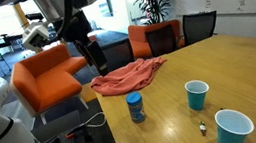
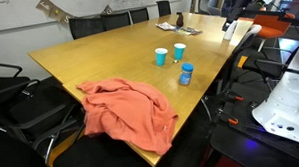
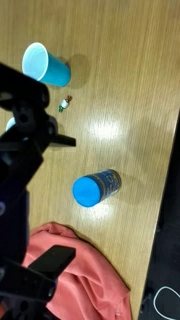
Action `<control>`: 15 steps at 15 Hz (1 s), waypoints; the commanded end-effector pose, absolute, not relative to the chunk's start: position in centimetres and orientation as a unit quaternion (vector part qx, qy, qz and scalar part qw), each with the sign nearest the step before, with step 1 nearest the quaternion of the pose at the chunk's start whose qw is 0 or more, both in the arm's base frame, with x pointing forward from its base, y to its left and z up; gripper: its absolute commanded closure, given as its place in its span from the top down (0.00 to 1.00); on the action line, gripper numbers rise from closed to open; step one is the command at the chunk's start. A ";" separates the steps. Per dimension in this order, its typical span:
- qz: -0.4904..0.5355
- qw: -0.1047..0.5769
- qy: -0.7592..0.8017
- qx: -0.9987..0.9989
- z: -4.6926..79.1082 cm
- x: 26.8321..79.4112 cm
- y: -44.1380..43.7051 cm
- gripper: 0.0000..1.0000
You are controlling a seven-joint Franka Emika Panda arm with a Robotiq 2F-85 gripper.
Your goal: Place the candy in the blue cup on the left
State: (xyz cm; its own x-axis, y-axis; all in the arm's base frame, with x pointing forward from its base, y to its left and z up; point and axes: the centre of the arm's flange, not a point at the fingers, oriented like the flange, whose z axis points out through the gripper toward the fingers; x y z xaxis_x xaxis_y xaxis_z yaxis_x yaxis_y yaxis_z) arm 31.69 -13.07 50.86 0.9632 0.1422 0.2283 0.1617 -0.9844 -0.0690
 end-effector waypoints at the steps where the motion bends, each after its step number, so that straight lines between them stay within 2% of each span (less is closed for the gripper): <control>1: -0.112 0.044 -0.077 -0.990 50.9 31.7 -13.1 1.00; 7: -0.126 0.030 -0.056 -0.990 49.9 33.1 -13.4 1.00; 11: -0.178 0.000 -0.013 -0.984 45.8 37.4 -14.4 1.00; 15: -0.180 -0.015 0.044 -0.983 39.9 41.9 -15.7 1.00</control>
State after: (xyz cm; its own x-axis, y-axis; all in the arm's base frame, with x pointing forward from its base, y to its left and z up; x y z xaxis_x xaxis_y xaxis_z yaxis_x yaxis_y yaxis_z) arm 37.68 -14.58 44.11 0.9281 0.0046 0.3724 0.0007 -0.9999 0.0108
